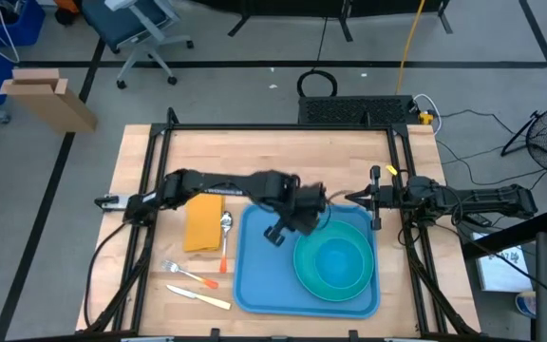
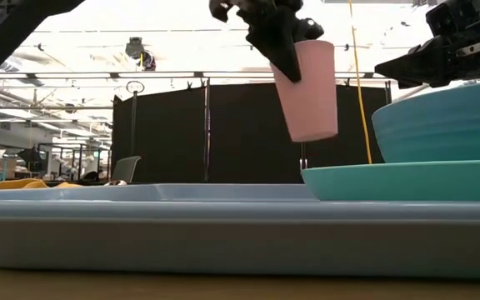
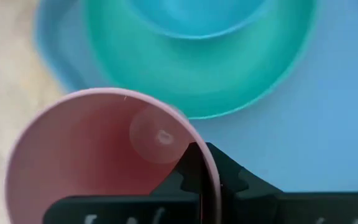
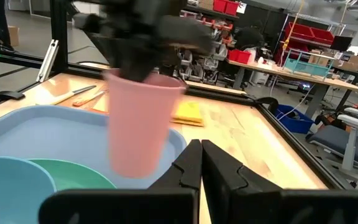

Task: Set up tray
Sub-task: Put the light orange cup to the top left of the green plate on the light blue tray, then put the yellow napkin on the left of the light blue tray

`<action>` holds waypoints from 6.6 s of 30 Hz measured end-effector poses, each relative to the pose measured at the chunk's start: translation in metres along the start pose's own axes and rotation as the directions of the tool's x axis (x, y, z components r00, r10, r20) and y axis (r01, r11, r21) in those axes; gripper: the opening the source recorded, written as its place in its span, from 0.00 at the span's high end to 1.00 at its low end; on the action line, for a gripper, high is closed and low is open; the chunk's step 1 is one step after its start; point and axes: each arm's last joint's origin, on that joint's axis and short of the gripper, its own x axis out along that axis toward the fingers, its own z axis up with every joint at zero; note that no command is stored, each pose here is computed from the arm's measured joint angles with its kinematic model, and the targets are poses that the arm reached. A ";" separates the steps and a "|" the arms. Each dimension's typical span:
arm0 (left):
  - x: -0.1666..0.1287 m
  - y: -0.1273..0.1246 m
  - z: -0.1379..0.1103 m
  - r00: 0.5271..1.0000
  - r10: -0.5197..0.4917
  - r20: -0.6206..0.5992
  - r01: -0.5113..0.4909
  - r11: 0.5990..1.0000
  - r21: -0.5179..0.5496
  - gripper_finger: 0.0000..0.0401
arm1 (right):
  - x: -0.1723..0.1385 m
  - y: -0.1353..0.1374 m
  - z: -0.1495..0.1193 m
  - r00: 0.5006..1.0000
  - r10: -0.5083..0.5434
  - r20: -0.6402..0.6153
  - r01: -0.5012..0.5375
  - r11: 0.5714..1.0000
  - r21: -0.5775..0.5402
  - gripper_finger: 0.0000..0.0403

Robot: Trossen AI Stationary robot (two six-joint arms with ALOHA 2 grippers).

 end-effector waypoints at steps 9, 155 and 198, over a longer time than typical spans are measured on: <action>0.021 -0.013 -0.001 0.997 0.026 -0.074 -0.028 0.999 -0.026 1.00 | 0.000 0.000 -0.001 1.000 0.003 -0.008 -0.003 1.000 0.022 1.00; -0.018 -0.196 -0.314 0.874 0.407 -0.265 -0.224 -0.146 -0.964 0.66 | 0.003 0.000 -0.001 1.000 0.004 -0.015 -0.002 0.996 0.090 1.00; 0.028 -0.151 -0.336 0.912 0.212 -0.351 -0.317 -0.181 -0.931 0.91 | 0.004 0.000 -0.002 1.000 0.003 -0.019 -0.001 0.996 0.090 1.00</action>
